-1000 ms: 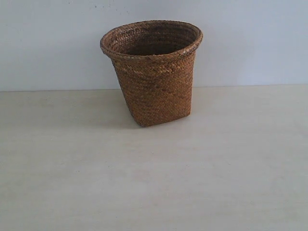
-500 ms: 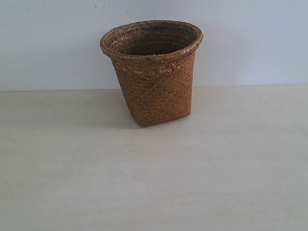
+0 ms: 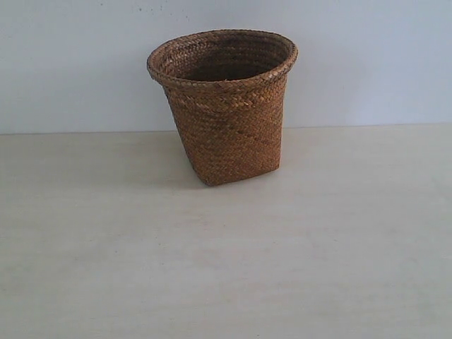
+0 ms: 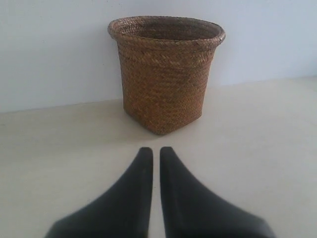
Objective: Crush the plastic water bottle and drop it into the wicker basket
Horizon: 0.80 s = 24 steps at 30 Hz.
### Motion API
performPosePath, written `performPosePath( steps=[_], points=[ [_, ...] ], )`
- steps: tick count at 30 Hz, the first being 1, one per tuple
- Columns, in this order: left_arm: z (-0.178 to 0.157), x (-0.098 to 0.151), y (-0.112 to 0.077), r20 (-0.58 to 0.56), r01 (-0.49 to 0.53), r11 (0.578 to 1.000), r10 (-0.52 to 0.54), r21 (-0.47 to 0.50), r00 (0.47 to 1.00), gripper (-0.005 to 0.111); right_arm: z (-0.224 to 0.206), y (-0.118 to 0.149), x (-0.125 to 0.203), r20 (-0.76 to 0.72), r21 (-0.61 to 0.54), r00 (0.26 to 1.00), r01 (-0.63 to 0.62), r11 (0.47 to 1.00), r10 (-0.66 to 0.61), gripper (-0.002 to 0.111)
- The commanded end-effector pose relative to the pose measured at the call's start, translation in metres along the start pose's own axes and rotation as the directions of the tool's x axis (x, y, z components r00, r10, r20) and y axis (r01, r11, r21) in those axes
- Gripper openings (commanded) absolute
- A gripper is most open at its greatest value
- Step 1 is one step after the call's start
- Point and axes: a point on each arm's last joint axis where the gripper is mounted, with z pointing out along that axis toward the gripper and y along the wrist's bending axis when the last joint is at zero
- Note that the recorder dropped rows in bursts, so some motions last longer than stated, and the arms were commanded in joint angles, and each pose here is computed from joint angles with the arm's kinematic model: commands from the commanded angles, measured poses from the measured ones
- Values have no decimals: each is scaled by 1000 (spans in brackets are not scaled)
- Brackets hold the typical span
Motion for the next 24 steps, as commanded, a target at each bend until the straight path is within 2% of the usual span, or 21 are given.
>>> performPosePath(
  steps=[1,16,24],
  points=[
    [0,0,0,14,19,1000,-19,0,1000,4,0,0,0,10,0,1000,-9,1000,9,0],
    [0,3,2,-12,4,1000,-4,-16,1000,4,0,0,0,10,0,1000,-9,1000,9,0],
    [0,25,12,-6,86,984,-88,-155,996,4,0,0,-1,15,1,1000,-7,1000,7,0]
  ],
)
